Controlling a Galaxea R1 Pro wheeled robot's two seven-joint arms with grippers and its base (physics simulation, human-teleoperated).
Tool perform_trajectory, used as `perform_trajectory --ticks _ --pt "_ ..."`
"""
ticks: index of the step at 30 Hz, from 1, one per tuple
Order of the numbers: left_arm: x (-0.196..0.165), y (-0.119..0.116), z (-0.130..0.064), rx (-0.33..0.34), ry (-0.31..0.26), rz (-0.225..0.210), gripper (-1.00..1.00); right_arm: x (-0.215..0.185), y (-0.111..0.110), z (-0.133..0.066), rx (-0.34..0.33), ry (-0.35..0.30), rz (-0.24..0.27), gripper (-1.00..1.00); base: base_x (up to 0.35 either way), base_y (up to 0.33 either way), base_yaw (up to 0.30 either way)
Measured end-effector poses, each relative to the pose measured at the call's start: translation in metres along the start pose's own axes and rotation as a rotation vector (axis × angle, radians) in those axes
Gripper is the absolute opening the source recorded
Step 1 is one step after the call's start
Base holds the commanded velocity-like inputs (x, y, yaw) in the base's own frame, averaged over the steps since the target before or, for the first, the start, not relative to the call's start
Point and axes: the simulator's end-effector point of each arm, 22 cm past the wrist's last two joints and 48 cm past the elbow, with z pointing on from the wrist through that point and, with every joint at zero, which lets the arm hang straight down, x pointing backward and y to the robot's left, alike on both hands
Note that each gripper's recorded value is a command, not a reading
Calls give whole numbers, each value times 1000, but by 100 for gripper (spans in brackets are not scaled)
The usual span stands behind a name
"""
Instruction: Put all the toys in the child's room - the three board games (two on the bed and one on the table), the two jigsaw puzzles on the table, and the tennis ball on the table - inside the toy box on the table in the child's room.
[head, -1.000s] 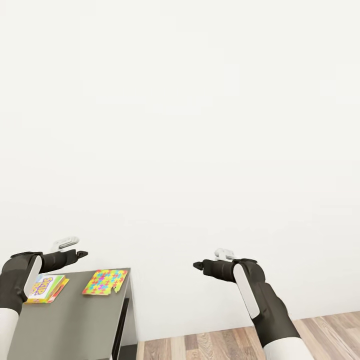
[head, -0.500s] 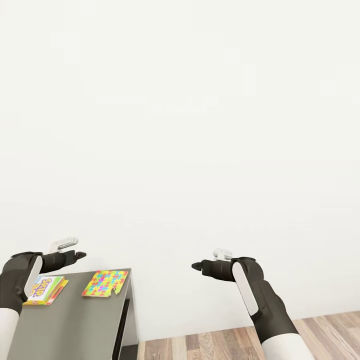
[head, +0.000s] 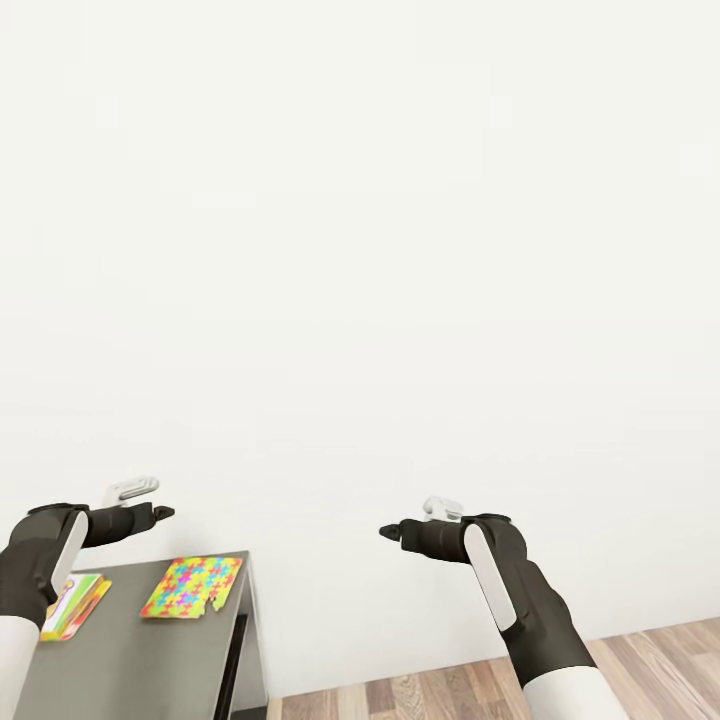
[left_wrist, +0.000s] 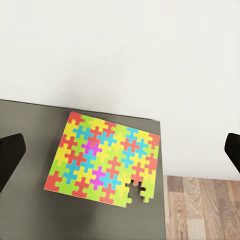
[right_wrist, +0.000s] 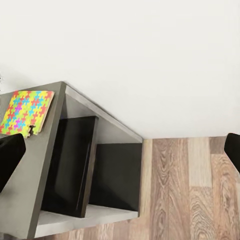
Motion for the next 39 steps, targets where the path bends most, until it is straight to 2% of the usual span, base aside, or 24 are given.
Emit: perform_trajectory --ticks 20,39 --pt "1 1 0 -3 2 -2 100 0 1 0 -3 0 0 100 46 111 -1" --pt "8 2 8 -7 21 0 100 6 -3 7 -6 16 10 100 8 10 0"
